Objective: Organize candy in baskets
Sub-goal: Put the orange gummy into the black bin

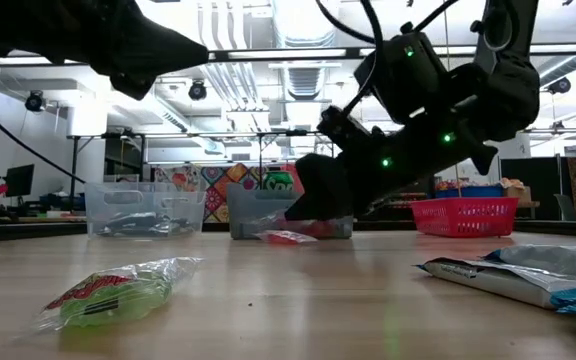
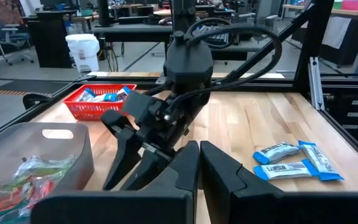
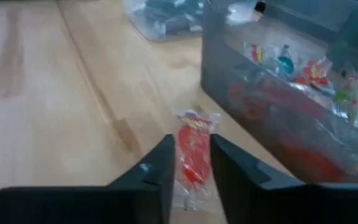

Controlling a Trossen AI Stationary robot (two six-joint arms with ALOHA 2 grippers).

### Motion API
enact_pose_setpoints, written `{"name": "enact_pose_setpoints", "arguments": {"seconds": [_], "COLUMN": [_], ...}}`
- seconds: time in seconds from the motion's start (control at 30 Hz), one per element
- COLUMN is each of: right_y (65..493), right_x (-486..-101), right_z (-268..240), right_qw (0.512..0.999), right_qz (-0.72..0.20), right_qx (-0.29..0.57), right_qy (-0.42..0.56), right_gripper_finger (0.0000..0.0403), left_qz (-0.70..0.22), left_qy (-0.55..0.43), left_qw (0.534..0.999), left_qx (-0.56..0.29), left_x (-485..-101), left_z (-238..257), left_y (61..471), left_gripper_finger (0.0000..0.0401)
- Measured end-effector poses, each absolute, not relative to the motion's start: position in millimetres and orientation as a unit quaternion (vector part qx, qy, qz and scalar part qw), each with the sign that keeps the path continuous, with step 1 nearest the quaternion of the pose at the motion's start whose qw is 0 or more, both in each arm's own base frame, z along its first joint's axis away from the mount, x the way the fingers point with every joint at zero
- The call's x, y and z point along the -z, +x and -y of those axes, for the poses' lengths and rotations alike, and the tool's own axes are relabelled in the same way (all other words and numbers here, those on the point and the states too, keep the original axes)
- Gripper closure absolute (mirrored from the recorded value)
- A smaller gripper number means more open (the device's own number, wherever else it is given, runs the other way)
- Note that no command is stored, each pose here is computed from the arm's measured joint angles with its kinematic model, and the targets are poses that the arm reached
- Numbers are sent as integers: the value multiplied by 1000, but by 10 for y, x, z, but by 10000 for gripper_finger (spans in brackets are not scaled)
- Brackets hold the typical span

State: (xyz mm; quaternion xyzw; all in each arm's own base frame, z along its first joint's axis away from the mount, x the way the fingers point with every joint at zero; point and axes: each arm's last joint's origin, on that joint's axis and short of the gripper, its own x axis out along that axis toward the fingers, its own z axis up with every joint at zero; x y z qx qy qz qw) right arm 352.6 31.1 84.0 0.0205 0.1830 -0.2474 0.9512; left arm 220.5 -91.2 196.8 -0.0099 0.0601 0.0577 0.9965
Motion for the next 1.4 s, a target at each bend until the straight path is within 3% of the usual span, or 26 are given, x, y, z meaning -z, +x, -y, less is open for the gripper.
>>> {"name": "enact_pose_setpoints", "arguments": {"seconds": [0.27,0.5,0.67,1.0,1.4], "right_y": [3524,3542,3564,3560,3543], "right_x": [-731,-582,-538,-576,-1219], "right_z": [-234,-175,-178,-174,-208], "right_qw": [947,941,941,943,965], "right_qz": [-211,-218,-223,-225,-192], "right_qx": [239,252,251,237,174], "right_qy": [48,57,54,56,46], "right_gripper_finger": [202,179,221,381,394], "left_qz": [-60,-59,-59,-59,-75], "left_qy": [-9,-9,-11,-12,-31], "left_qw": [996,996,997,997,996], "left_qx": [-58,-59,-59,-58,-45], "left_x": [-1967,-1969,-1971,-1971,-1966], "left_z": [910,910,910,912,969], "left_y": [2206,2207,2207,2206,2144], "left_gripper_finger": [401,401,401,401,401]}}
